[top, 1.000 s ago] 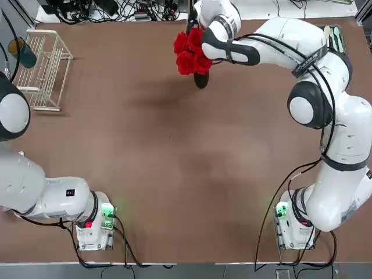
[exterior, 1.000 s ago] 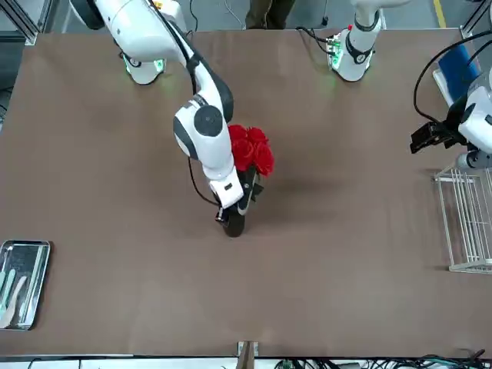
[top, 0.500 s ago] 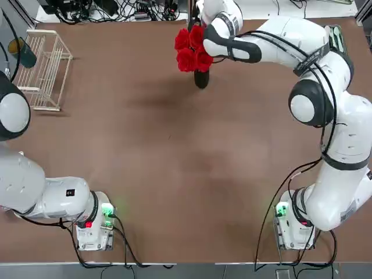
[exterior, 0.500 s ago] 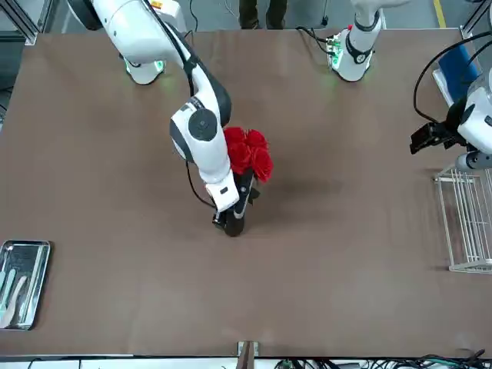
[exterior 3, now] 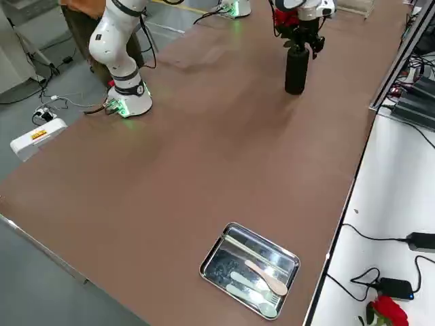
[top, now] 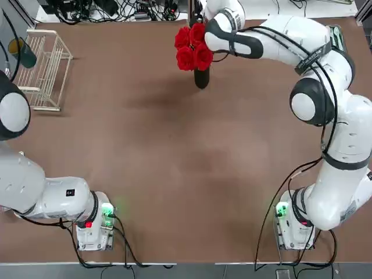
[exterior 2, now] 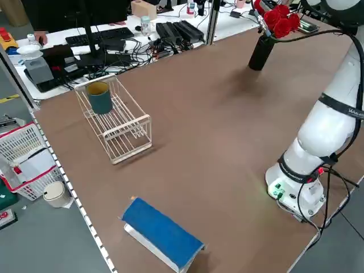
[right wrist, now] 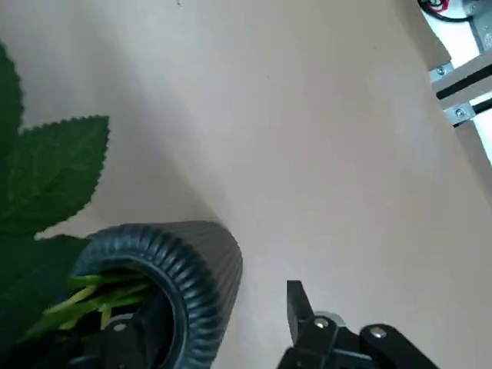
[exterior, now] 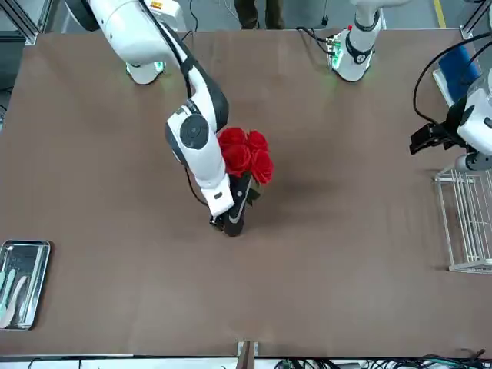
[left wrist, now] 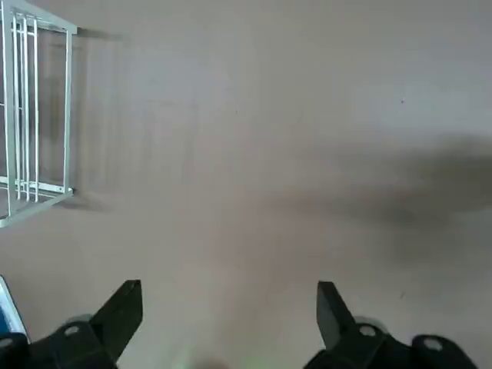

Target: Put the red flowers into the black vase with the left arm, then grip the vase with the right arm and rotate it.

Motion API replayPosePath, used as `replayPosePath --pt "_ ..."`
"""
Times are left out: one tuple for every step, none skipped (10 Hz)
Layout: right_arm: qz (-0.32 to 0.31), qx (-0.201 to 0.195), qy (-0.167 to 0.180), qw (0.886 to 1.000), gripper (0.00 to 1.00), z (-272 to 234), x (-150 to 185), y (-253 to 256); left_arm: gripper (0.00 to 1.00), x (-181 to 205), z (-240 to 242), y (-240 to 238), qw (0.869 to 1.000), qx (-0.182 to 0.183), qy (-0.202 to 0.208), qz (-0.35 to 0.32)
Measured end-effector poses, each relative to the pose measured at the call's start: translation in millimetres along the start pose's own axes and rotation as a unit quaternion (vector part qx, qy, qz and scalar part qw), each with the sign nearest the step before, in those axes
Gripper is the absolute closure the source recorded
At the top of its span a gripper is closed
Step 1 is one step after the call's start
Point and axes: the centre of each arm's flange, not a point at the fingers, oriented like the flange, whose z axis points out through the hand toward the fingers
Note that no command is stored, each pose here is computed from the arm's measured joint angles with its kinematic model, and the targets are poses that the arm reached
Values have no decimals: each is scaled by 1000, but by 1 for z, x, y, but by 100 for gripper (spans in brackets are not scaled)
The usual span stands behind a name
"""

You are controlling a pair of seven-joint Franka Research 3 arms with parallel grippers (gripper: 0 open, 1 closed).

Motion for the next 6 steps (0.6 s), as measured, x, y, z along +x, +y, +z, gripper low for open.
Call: replayPosePath --pt "4 1 -1 1000 29 0 -2 3 0 0 0 0 1000 0 0 0" --pt "7 3 -3 1000 29 0 -5 6 0 0 1 0 1000 0 -1 0" --pt "10 6 -7 1000 29 1 -7 8 0 0 1 0 1000 0 -1 0" --pt "12 8 -11 1000 29 1 -10 10 0 0 1 0 1000 0 -1 0" --pt "14 11 -16 1000 27 2 -12 12 0 0 1 0 1000 0 -1 0" --pt "16 13 -19 1000 27 1 -14 14 0 0 1 0 1000 0 -1 0"
